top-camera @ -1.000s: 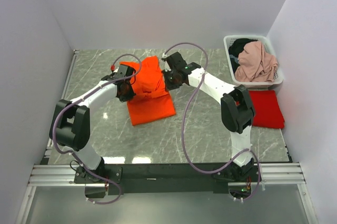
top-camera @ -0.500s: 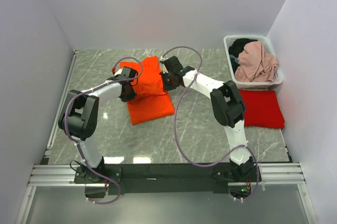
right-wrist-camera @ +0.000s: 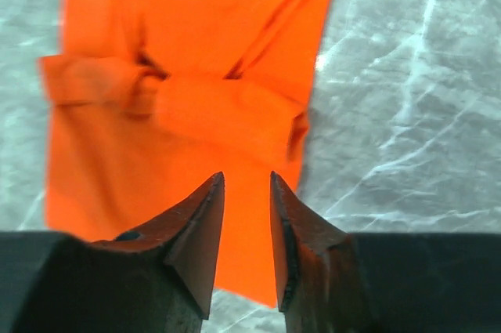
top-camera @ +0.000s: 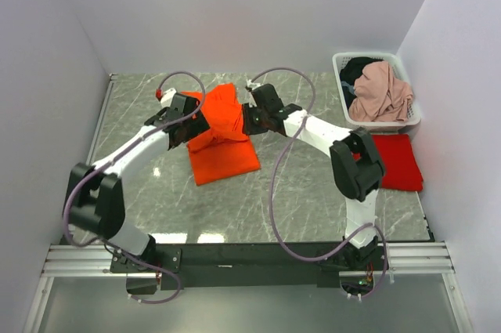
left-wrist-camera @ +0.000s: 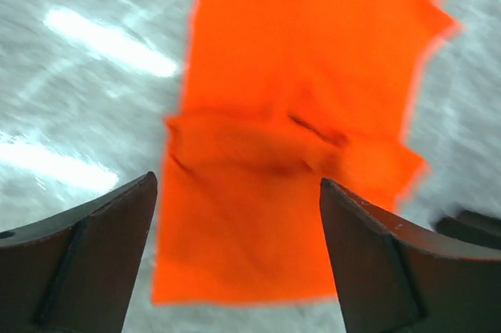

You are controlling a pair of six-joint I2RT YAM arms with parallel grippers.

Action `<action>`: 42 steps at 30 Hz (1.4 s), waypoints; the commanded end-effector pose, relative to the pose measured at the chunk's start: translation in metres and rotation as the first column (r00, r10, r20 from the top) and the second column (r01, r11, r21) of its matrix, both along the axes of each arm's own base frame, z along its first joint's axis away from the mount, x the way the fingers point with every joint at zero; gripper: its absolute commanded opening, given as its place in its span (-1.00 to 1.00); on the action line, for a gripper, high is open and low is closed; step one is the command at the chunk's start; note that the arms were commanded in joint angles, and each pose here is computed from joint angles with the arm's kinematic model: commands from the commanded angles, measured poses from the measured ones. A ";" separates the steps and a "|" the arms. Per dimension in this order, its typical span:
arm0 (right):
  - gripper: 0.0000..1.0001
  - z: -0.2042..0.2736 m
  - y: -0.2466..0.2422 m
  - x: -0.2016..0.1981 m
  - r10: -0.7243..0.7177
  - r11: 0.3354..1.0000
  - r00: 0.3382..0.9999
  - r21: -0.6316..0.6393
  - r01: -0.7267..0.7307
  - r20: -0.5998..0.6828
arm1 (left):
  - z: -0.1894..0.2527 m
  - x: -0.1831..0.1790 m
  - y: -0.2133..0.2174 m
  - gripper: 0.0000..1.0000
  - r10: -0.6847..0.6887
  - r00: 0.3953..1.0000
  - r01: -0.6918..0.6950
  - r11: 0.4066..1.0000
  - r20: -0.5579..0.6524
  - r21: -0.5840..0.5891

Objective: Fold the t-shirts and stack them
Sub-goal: Fold the tshirt

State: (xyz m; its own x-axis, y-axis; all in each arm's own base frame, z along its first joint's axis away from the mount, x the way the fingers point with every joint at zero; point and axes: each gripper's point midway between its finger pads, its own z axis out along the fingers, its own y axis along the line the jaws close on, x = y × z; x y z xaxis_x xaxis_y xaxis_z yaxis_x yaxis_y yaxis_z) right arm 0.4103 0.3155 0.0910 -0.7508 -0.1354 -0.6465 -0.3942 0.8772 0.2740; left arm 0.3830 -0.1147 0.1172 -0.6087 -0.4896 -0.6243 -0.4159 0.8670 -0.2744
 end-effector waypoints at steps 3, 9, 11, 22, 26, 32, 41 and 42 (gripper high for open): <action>-0.45 0.020 0.034 -0.015 0.049 0.986 0.998 0.154 -0.056 0.051 | -0.005 -0.035 -0.038 0.65 -0.062 0.998 0.063 0.994 0.008 -0.089; -0.74 -0.005 0.065 -0.035 0.119 0.961 0.993 0.255 -0.109 -0.022 | -0.055 -0.065 -0.067 -0.37 -0.153 0.983 0.138 0.980 -0.102 -0.141; -0.76 -0.007 0.074 -0.036 0.132 0.952 0.991 0.283 -0.120 -0.022 | -0.067 -0.070 -0.071 -0.43 -0.172 0.977 0.151 0.976 -0.129 -0.160; -0.78 -0.051 0.089 -0.020 0.110 0.955 0.992 0.285 -0.087 -0.064 | -0.111 -0.098 -0.068 -0.45 -0.201 0.935 0.165 0.976 -0.293 -0.145; -0.78 -0.055 0.092 -0.001 0.065 0.962 0.997 0.266 -0.055 -0.030 | -0.119 -0.109 -0.065 -0.45 -0.214 0.918 0.173 0.974 -0.333 -0.149; -0.67 -0.042 0.100 0.037 0.028 0.967 0.999 0.252 -0.037 0.039 | -0.126 -0.132 -0.059 -0.41 -0.258 0.885 0.218 0.965 -0.389 -0.143; -0.44 0.013 0.114 0.099 0.002 0.951 0.997 0.309 -0.026 0.079 | -0.116 -0.157 -0.049 -0.34 -0.281 0.873 0.238 0.959 -0.398 -0.154; -0.42 0.023 0.112 0.097 0.010 0.948 0.996 0.316 -0.036 0.084 | -0.112 -0.154 -0.047 -0.32 -0.270 0.880 0.234 0.962 -0.390 -0.138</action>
State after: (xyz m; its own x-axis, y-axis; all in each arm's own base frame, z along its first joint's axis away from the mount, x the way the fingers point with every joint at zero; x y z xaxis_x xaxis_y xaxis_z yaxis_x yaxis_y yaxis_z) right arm 0.4961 0.4369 0.0795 -0.7082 0.0528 -0.7040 -0.4406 0.7461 0.4992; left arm 0.2752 -0.1840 0.0231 -0.8456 -0.3907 -0.3637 -0.2728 0.9020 -0.3347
